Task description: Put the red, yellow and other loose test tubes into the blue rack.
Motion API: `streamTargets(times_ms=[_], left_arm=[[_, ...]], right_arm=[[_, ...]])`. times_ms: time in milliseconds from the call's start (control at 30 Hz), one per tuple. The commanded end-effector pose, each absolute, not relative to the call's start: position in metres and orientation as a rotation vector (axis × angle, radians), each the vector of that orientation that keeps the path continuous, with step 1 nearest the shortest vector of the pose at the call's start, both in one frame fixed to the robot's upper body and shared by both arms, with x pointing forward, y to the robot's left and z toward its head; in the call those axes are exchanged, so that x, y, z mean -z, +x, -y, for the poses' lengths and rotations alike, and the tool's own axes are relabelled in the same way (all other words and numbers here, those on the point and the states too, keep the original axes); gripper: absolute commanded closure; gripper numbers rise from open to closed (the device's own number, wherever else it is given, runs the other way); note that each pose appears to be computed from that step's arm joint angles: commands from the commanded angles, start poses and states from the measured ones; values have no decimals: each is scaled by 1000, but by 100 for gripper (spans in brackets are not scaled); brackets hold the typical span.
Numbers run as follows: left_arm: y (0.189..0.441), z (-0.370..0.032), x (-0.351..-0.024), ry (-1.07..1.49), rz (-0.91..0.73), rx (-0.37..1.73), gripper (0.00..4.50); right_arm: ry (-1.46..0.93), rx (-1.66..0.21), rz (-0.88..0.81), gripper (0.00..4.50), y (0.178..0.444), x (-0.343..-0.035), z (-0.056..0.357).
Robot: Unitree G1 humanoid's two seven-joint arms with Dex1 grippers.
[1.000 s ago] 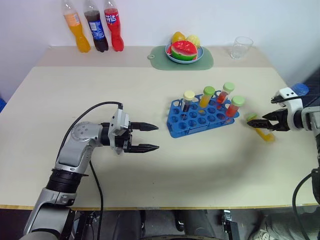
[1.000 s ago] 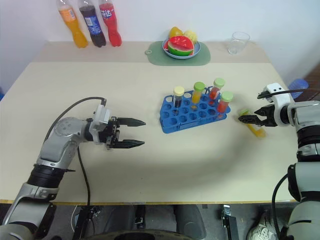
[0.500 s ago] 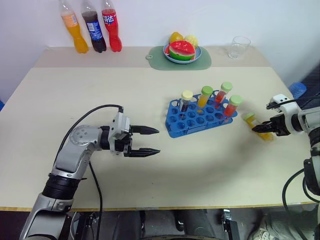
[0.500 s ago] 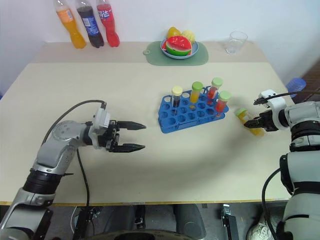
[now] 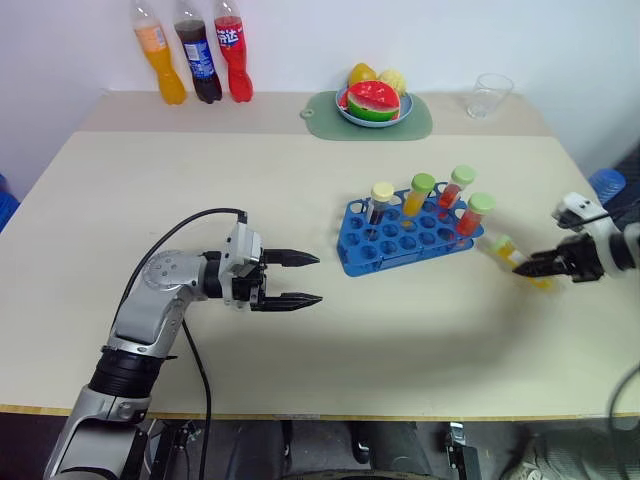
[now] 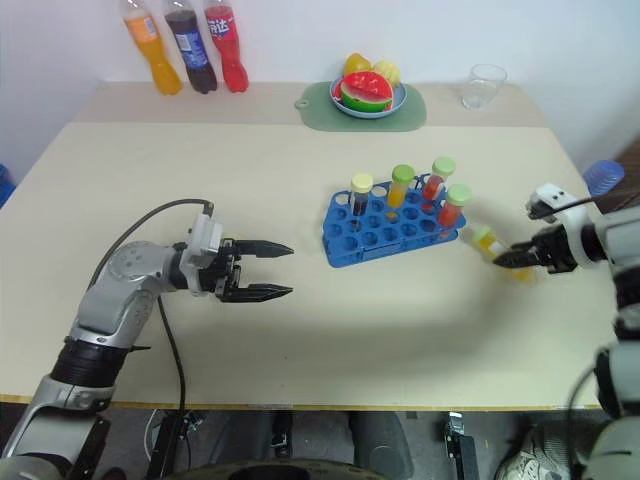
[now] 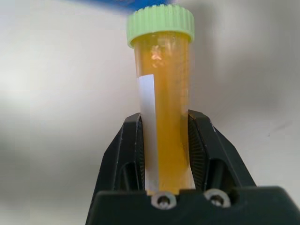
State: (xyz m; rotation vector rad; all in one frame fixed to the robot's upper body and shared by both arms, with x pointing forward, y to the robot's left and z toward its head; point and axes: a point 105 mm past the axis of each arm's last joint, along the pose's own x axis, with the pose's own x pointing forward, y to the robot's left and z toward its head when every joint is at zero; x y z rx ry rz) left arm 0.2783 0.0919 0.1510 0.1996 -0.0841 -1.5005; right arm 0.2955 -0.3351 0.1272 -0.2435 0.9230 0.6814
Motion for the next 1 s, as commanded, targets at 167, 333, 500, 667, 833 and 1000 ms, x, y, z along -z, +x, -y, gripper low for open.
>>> streamTargets(times_ms=[167, 333, 500, 667, 833, 1000], left_arm=[[287, -85, -161, 213, 144, 1549, 124], [292, -80, -163, 208, 160, 1570, 124], [297, -79, -164, 211, 167, 1577, 124], [298, -80, -164, 212, 169, 1574, 124], [300, -83, -164, 210, 173, 1553, 124], [301, -85, -165, 213, 176, 1535, 124]], right_arm=[[-208, -876, -392, 373, 277, -171, 249], [-181, -769, 77, 373, 296, -194, 209], [-184, -609, 334, 373, 308, -194, 195], [-138, -458, 437, 373, 325, -190, 189], [-98, -386, 473, 373, 337, -176, 176], [-90, -357, 424, 373, 347, -151, 170]])
